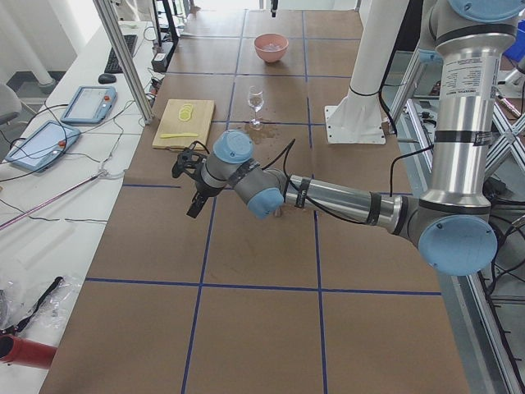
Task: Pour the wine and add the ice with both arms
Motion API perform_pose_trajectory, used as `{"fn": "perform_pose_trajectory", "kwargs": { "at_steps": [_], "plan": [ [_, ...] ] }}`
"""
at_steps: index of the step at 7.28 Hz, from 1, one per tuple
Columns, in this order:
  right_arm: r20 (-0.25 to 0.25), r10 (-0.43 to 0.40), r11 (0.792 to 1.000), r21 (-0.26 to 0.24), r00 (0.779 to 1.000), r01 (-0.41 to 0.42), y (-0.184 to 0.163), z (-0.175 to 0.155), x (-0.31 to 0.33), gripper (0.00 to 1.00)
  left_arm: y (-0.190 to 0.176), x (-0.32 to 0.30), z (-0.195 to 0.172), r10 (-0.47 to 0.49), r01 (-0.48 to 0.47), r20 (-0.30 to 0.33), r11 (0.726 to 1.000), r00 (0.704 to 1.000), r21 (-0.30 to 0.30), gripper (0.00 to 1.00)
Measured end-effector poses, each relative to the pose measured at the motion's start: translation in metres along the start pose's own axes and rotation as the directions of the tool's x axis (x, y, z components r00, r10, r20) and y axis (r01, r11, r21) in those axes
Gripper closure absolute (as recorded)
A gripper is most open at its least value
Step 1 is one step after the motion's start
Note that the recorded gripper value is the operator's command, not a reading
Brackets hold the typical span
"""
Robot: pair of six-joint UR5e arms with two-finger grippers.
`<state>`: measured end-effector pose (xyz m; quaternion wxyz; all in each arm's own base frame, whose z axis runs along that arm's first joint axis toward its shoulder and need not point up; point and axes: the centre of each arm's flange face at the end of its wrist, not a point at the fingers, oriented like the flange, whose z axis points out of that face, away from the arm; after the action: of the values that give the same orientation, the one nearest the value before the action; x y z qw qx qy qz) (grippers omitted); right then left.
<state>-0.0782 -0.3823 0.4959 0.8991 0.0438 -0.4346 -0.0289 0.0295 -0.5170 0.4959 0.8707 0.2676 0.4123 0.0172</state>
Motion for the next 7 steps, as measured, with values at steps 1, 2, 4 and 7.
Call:
{"fn": "perform_pose_trajectory", "kwargs": {
  "at_steps": [1,2,4,7],
  "plan": [
    [-0.044,-0.024,0.999,-0.046,0.999,0.022,0.001,0.031,-0.005,0.01,0.009,-0.001,0.002,-0.006,0.006,-0.006,1.0,1.0,-0.013,0.0],
    [-0.082,-0.04,0.997,-0.071,0.996,0.035,-0.003,0.056,-0.009,0.02,0.017,-0.003,0.001,0.006,-0.007,-0.012,1.0,1.0,-0.005,0.0],
    [-0.112,-0.035,0.994,-0.104,0.993,0.023,-0.021,0.096,-0.021,0.05,0.027,0.0,0.0,0.053,-0.052,-0.033,0.998,0.998,0.032,0.0],
    [-0.119,-0.018,0.992,-0.123,0.993,0.003,-0.026,0.115,-0.03,0.15,0.028,0.004,-0.003,0.071,-0.069,-0.041,0.996,0.997,0.048,0.0]
  ]
}}
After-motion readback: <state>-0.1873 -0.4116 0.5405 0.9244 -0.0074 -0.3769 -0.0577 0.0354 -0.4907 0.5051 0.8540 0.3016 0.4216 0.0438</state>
